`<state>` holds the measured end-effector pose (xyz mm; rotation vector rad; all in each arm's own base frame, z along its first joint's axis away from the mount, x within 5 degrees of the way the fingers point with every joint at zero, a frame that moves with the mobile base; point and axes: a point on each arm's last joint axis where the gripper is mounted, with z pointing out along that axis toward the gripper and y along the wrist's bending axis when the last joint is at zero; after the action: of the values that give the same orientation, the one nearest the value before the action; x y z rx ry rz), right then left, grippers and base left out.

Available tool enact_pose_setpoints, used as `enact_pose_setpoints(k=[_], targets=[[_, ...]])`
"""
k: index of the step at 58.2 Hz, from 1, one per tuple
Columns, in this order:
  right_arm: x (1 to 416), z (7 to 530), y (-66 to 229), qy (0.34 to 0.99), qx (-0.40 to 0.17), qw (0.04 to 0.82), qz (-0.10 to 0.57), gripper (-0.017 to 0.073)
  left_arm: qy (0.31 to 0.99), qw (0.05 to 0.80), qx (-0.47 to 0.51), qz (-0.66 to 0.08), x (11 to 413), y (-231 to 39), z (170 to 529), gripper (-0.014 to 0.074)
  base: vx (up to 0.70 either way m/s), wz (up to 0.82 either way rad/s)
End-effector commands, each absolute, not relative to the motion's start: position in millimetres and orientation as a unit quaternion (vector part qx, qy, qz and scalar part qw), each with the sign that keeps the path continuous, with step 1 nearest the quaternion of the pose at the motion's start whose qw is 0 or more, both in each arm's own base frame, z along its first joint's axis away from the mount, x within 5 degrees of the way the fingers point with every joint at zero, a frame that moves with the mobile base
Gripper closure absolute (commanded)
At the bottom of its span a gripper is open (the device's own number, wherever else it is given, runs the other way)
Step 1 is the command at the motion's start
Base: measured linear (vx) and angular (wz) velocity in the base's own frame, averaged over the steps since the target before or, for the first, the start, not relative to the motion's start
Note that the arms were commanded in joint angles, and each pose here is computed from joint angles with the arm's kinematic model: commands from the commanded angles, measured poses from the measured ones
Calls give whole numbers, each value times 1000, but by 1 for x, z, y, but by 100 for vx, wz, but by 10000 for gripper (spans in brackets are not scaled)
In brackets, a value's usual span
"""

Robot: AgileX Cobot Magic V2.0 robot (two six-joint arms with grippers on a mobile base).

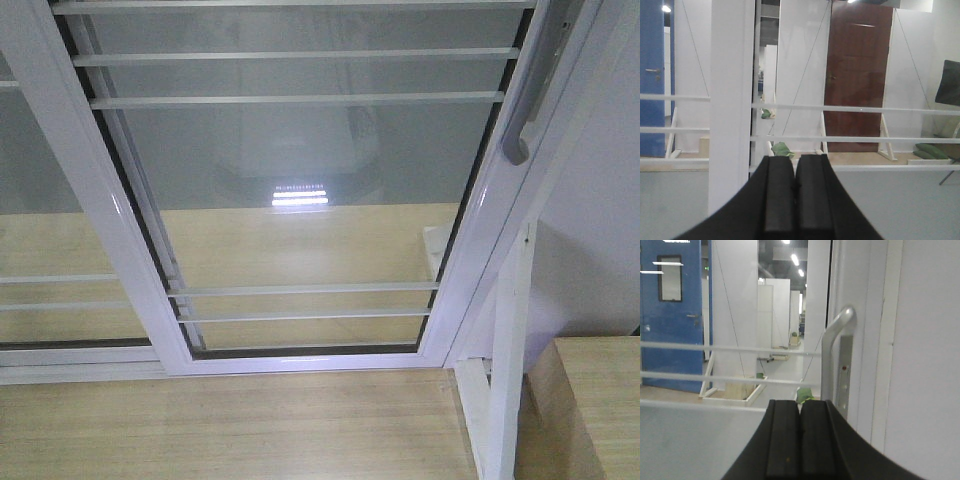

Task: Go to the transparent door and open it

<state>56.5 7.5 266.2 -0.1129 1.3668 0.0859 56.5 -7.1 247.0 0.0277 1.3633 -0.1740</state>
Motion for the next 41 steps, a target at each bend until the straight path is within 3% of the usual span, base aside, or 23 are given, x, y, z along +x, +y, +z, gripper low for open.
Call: enact_pose_setpoints(k=[1,13,26,41], targets=[[63,314,8,590,-65,805,18,565,590,804,21,-71,64,-8,290,501,0,0],[123,369,17,628,-77,774,8,565,620,781,28,-63,122,-15,338,501,0,0],[181,381,24,651,-77,755,10,565,632,772,28,-64,188,-23,359,501,0,0],[196,374,26,655,-74,752,11,561,623,779,28,-66,206,-26,360,498,0,0]])
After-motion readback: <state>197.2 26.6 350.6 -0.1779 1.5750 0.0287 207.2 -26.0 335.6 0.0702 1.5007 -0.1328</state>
